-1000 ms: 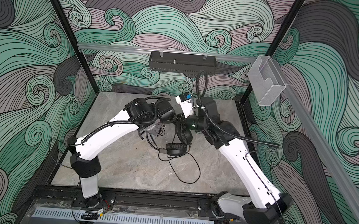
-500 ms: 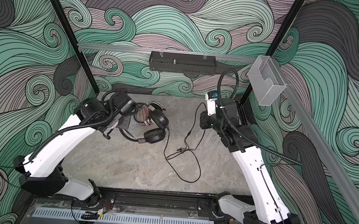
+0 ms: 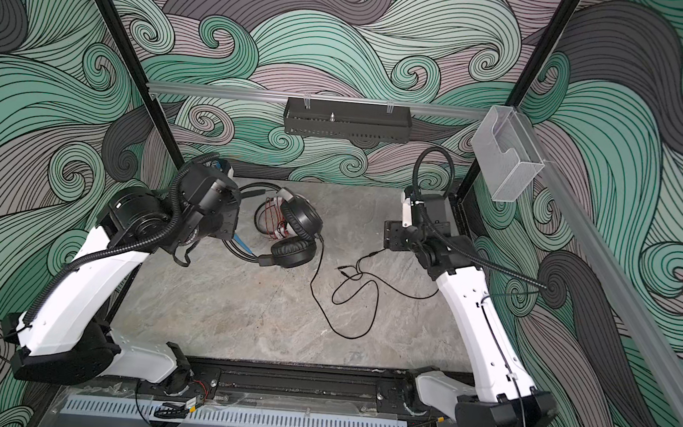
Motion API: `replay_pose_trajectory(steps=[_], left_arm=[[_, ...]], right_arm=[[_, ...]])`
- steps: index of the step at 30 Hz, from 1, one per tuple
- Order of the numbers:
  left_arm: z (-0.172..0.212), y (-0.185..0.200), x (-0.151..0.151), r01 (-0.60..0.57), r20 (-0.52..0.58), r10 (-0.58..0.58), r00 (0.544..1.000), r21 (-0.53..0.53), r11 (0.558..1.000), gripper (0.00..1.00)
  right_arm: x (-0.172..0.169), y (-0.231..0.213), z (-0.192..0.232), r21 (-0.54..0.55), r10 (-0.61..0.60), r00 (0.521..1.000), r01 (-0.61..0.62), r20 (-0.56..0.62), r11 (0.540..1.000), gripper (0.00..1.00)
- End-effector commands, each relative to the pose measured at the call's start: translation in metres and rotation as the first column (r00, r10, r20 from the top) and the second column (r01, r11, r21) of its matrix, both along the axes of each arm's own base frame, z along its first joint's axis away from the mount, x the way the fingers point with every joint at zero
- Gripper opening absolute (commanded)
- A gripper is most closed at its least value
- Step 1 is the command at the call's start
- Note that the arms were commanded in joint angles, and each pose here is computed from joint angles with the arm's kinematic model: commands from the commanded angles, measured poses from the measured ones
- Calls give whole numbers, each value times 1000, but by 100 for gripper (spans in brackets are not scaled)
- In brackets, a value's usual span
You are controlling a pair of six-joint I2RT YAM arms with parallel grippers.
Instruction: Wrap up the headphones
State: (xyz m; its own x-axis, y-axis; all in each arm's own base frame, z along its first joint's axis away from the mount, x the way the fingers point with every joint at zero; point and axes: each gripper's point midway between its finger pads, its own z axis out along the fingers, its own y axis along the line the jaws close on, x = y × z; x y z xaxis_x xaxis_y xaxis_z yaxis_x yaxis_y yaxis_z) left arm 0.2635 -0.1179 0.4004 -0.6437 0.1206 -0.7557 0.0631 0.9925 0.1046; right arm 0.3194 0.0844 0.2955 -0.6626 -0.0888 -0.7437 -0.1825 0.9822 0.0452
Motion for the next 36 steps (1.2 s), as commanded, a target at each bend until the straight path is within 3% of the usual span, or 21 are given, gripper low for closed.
replay_pose_trajectory(steps=[1,4,6,10,15,21,25,30,33,36], left_arm=[[31,7,-5,7,70,-3,998,-52,999,0],[33,7,-4,31,65,-28,998,-36,999,0],[33,11,-3,24,60,-22,998,-44,999,0],[31,4,2,75,58,-70,996,-85,994,0],[31,-4,8,123,73,-115,991,-115,986,0],[43,-9,11,182,94,-170,981,-139,973,0],[51,-20,10,238,91,-225,970,-192,952,0],[44,-29,18,259,53,-253,966,-212,942,0],[48,-27,22,240,66,-231,971,-231,943,0],[52,-29,23,242,70,-232,970,-255,936,0]], right_arm=[[-18,26,0,111,115,993,-116,13,987,76],[-33,50,3,193,240,967,-253,90,948,77],[-47,68,11,205,342,922,-375,180,904,77],[-91,101,31,168,560,747,-642,357,749,83],[-122,124,51,258,667,642,-765,378,590,84],[-129,149,46,346,717,593,-802,367,486,86],[-126,172,50,414,738,543,-826,400,383,86],[-126,194,48,463,768,491,-838,411,288,87],[-129,203,33,477,789,473,-838,391,266,87],[-129,207,18,510,787,486,-820,379,260,86]])
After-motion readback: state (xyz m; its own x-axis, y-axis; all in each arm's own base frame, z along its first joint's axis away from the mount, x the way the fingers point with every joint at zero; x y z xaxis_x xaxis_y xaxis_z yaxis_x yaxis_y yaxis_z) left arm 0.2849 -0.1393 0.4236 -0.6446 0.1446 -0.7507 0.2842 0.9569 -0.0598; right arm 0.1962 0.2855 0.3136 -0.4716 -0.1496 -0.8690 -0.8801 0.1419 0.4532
